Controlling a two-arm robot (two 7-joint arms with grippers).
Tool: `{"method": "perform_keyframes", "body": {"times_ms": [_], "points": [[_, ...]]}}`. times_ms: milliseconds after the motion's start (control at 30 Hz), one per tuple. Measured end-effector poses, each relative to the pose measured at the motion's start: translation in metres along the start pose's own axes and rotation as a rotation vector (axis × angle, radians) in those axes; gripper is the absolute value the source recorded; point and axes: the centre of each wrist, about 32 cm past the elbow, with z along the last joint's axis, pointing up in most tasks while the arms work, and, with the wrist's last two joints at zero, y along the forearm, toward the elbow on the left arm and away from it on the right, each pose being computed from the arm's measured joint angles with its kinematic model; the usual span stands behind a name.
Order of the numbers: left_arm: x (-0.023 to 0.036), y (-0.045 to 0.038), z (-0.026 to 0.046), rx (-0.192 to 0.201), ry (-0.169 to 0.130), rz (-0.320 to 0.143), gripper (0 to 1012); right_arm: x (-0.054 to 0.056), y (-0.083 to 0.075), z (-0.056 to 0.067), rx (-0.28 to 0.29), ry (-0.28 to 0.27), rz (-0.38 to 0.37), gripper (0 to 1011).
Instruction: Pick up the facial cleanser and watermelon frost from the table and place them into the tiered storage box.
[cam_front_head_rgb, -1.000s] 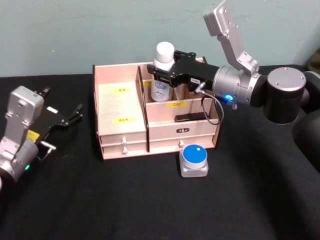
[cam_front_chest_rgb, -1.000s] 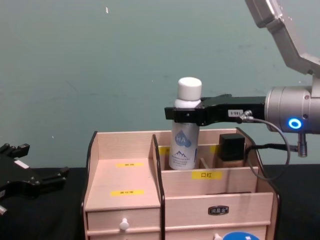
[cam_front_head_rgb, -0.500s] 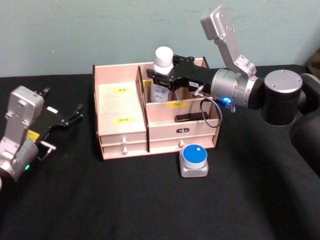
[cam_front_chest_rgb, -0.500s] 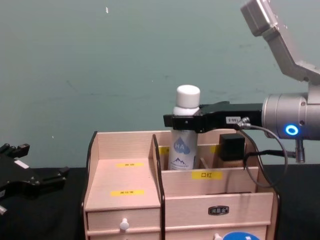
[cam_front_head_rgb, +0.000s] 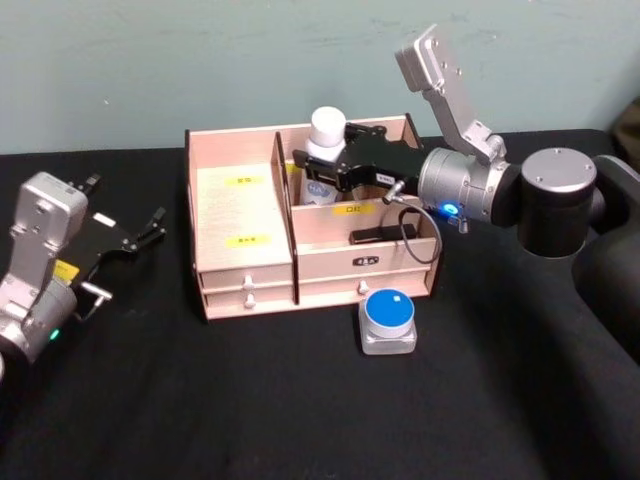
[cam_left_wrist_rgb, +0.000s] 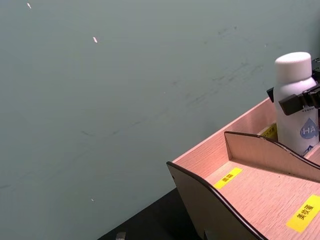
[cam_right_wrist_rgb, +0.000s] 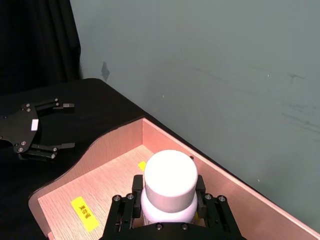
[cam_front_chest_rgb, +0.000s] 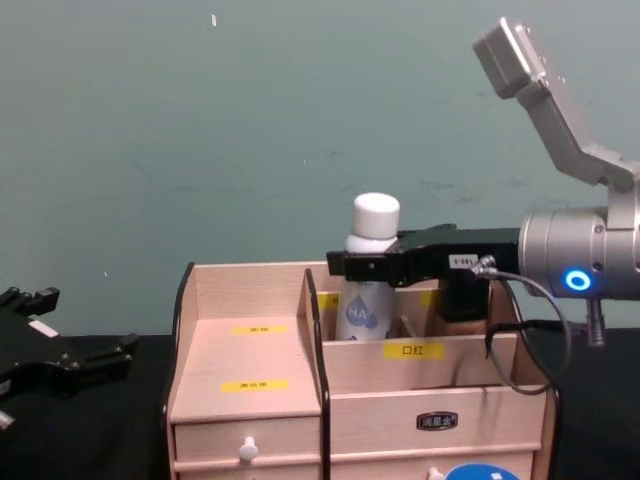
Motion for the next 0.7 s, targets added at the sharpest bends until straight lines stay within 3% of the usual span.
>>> {"method": "perform_keyframes", "body": {"times_ms": [700], "points": [[0.0, 0.0, 0.0, 0.0, 0.0, 0.0, 1010, 0.0009, 0.0037, -0.0043, -0.015, -0.004, 0.001, 593]]}}
